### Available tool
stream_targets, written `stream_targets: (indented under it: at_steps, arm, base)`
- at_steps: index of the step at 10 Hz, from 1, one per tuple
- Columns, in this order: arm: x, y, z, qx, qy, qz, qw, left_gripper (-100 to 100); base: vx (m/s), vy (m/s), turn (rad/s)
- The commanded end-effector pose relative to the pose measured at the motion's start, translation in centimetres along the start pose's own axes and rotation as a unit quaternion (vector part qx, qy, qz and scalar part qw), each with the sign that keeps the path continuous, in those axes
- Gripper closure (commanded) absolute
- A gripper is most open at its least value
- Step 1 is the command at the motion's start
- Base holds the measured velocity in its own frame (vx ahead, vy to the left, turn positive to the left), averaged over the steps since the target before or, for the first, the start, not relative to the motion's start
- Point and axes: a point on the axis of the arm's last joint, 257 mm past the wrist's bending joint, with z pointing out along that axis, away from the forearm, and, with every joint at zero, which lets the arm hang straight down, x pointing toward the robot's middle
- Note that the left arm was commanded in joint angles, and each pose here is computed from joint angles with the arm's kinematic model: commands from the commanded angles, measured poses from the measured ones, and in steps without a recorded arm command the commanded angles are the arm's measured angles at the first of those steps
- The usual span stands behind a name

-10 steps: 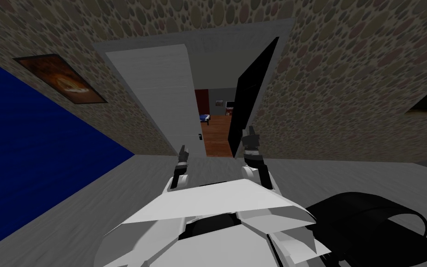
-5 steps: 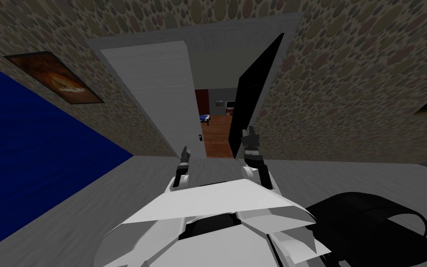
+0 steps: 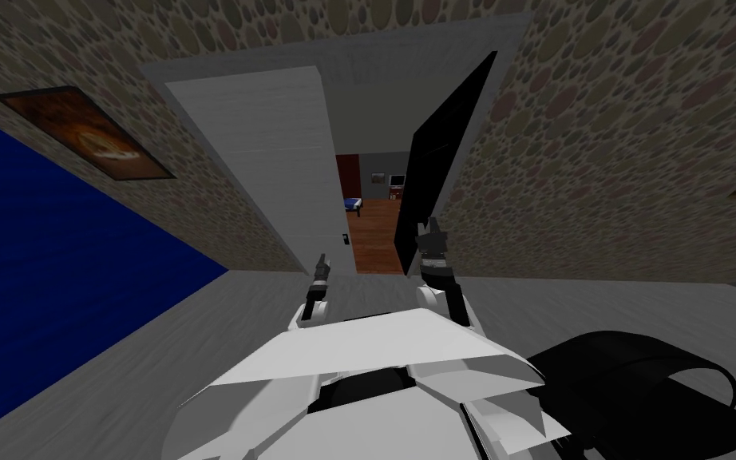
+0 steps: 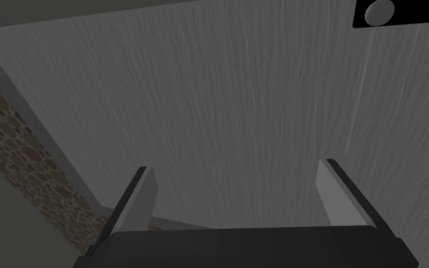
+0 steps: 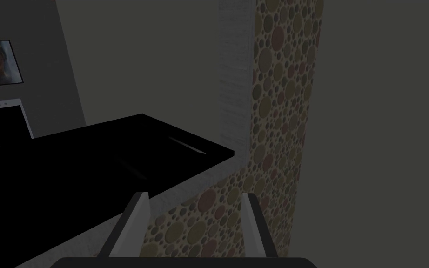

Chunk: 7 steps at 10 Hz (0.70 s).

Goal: Push the door open

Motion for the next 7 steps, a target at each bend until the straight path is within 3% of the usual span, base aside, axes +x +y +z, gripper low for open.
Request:
stream_targets:
  at_steps: [1, 7]
  arm:
    - [0.2, 0.9, -0.16, -0.008, 0.001, -0.001, 1.0, -100]
    - [1.6, 5.4, -0.49, -0.049, 0.015, -0.005, 0.9987, -100]
  base:
    - [0.074, 0.02, -0.003]
    - [0.093, 0.022, -0.004]
